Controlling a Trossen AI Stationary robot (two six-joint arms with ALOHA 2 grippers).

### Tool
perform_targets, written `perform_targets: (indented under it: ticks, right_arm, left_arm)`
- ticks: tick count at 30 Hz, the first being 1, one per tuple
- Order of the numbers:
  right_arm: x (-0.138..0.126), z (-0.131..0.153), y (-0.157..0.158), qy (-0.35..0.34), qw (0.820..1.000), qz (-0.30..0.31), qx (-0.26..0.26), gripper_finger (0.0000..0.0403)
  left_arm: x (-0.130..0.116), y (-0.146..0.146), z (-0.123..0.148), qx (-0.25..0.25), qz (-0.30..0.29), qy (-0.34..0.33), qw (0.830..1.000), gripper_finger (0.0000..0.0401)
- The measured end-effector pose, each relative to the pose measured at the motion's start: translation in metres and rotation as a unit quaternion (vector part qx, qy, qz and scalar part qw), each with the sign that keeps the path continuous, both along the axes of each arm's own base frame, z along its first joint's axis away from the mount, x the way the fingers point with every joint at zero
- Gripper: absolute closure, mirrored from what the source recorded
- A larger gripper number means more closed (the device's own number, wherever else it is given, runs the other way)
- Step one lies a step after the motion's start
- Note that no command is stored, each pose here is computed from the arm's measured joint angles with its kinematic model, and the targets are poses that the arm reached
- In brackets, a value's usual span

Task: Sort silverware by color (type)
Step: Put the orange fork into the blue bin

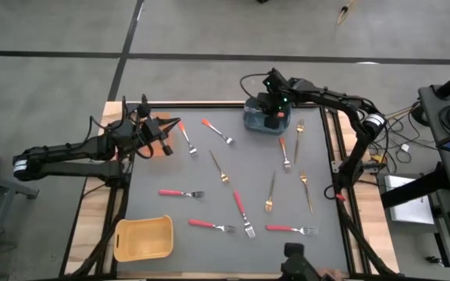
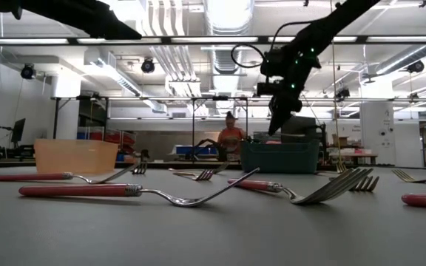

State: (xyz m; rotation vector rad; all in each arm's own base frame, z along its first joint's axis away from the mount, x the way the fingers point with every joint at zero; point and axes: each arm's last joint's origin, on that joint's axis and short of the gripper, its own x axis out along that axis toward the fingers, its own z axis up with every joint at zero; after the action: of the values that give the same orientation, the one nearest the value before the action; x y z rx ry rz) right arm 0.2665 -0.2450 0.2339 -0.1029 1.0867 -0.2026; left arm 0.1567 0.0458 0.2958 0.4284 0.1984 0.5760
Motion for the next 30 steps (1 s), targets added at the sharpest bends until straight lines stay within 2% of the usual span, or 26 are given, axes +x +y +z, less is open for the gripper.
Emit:
perform_targets:
  ticks: [6,20,30]
  right_arm:
    - [-0.002,-0.017,0.0,0.006,1.0,-0.007,-0.025,0.0394]
    - [-0.01,-0.033,0.003,0.03,0.999,-0.02,-0.024,0.0394]
    - [-0.011,-0.046,0.004,0.011,0.999,-0.032,-0.033,0.0394]
  left_arm:
    - [0.0,0.0,0.0,0.0,0.0,0.0,1.0,0.0401]
    - [0.0,0.0,0.0,0.002,0.0,0.0,1.0,0.0401]
    - [0.0,0.0,0.0,0.002,0.0,0.0,1.0,0.0401]
